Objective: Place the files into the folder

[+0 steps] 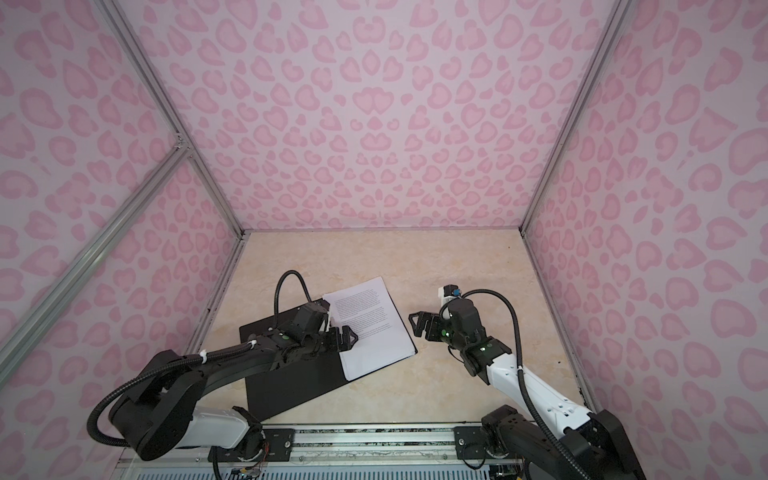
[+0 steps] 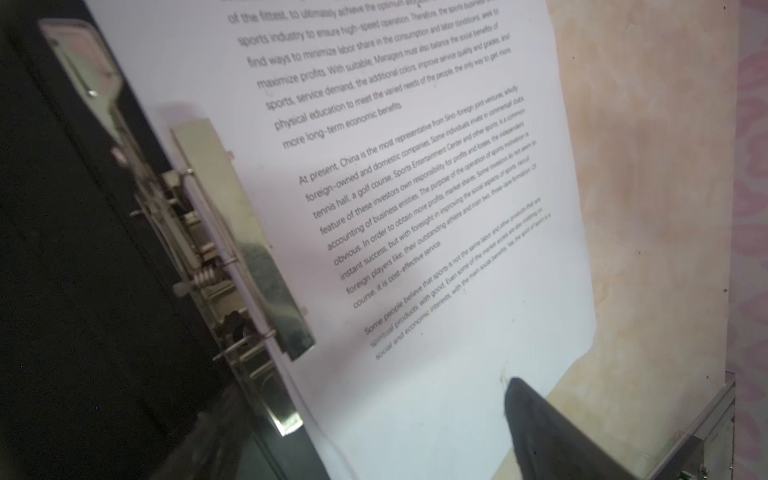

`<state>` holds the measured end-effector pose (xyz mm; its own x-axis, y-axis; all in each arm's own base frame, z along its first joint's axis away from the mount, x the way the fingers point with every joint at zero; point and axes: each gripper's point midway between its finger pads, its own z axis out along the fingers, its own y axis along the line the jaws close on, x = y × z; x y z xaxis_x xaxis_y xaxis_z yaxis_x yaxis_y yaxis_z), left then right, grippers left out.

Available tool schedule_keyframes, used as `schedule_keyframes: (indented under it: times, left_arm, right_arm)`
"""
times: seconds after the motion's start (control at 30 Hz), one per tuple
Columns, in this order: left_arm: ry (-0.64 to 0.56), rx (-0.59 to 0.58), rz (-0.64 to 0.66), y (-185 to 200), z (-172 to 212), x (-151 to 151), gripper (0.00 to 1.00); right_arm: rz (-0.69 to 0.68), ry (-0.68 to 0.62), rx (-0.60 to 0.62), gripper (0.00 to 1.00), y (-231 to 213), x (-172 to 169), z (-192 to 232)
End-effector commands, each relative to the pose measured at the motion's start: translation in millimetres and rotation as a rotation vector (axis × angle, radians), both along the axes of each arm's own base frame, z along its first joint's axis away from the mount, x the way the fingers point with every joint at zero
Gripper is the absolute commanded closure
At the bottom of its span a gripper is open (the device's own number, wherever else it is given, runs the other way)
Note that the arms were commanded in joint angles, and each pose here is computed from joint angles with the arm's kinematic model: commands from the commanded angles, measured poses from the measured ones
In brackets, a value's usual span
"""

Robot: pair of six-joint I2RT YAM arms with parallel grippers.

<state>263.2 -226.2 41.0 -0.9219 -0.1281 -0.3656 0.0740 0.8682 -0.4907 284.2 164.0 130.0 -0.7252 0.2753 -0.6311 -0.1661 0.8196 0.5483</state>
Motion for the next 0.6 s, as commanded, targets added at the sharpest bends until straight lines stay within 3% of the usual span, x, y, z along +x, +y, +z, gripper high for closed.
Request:
schedule_keyframes:
  times: [0.0, 0.13, 0.3, 0.57]
  left_arm:
    - [-0.051, -0.035, -0.009, -30, 10, 23, 0.03]
    - [-0.067, -0.064, 0.017, -41, 21, 36, 0.03]
    - [-0.113, -0.074, 0.082, -19, 43, 42, 0.03]
    - [-0.059, -0.159, 0.194, 26, 34, 75, 0.03]
  right_arm:
    - [-0.006, -0.006, 0.003, 0.04, -1, 1, 2]
    - [0.046, 0.006, 0.015, 0.08, 12, 9, 5]
    - [0.109, 0.041, 0.013, 0.13, 35, 31, 4]
    - [0.259, 0.089, 0.002, 0.19, 103, 64, -2]
